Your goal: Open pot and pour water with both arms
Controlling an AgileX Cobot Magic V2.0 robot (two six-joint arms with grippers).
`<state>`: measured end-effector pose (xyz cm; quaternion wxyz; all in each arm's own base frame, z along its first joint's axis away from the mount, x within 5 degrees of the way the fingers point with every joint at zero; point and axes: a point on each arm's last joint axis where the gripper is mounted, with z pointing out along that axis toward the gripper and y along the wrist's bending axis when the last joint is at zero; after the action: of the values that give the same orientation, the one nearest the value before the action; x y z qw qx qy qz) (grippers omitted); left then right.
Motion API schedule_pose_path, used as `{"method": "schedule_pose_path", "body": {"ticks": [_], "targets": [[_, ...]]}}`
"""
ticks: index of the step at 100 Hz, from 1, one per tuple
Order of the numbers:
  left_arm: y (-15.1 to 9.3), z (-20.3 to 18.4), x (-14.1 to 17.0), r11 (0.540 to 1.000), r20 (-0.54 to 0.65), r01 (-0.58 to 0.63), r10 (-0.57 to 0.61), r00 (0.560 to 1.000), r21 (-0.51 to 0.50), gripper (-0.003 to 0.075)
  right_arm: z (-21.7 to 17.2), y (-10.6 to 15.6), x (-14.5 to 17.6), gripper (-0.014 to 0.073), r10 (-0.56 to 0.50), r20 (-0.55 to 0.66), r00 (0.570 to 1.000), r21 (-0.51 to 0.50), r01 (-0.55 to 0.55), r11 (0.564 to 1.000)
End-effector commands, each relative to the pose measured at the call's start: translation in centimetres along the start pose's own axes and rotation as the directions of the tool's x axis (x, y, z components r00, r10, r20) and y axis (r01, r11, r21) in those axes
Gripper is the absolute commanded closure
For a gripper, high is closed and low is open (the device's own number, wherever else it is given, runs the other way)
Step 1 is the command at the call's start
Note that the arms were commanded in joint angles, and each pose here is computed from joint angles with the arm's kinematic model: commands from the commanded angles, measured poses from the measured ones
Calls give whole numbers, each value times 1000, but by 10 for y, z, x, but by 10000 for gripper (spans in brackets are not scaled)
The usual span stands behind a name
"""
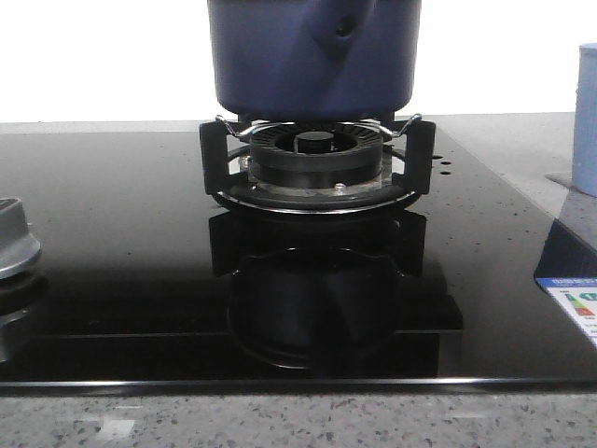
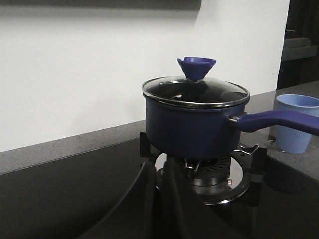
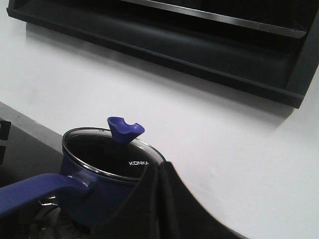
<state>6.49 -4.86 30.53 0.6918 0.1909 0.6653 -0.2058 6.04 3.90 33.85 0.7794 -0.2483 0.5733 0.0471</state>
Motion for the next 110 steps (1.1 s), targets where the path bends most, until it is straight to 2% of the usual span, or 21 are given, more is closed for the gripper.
{"method": "schedule_pose_path", "body": {"ticks": [1,54,70,76,82,83,84,89,90,91,97,102,110], "targets": [[1,0,-9,999,44,42,-41,998,-14,741,1,-4,-6,659,18,14,1000,28,-18,999],[2,0,-9,999,42,29,-28,999,-22,740,1,-4,-6,659,18,14,1000,28,-18,999],[12,-1,-5,988,-12,-72,71,997,-138,741,1,-5,-6,659,18,13,1000,30,-18,999],[20,-3,-3,974,-38,-32,24,999,-225,741,1,-5,-6,659,18,13,1000,30,-18,999],[28,-5,2,952,-100,-56,27,995,-302,741,1,-5,-6,659,18,13,1000,30,-18,999],[29,-5,3,948,-93,-22,-8,996,-316,741,1,-5,-6,659,18,13,1000,30,-18,999],[30,-6,4,943,-118,-59,21,993,-329,741,1,-5,-6,659,18,13,1000,30,-18,999],[36,-8,7,918,-152,-69,10,988,-390,741,1,-5,-6,659,18,13,1000,30,-18,999],[36,-9,8,915,-143,-38,-22,990,-402,741,1,-5,-6,659,18,13,1000,30,-18,999],[38,-10,8,908,-161,-72,5,987,-412,741,1,-5,-6,659,18,13,1000,30,-18,999],[43,-11,12,881,-157,-63,-14,987,-469,741,1,-5,-6,659,18,13,1000,30,-18,999],[47,-12,16,863,-157,-96,19,987,-497,741,1,-5,-6,659,18,13,1000,30,-18,999],[48,-12,28,857,-103,-95,49,993,-507,741,1,-5,-6,659,18,13,1000,30,-18,999]]}}
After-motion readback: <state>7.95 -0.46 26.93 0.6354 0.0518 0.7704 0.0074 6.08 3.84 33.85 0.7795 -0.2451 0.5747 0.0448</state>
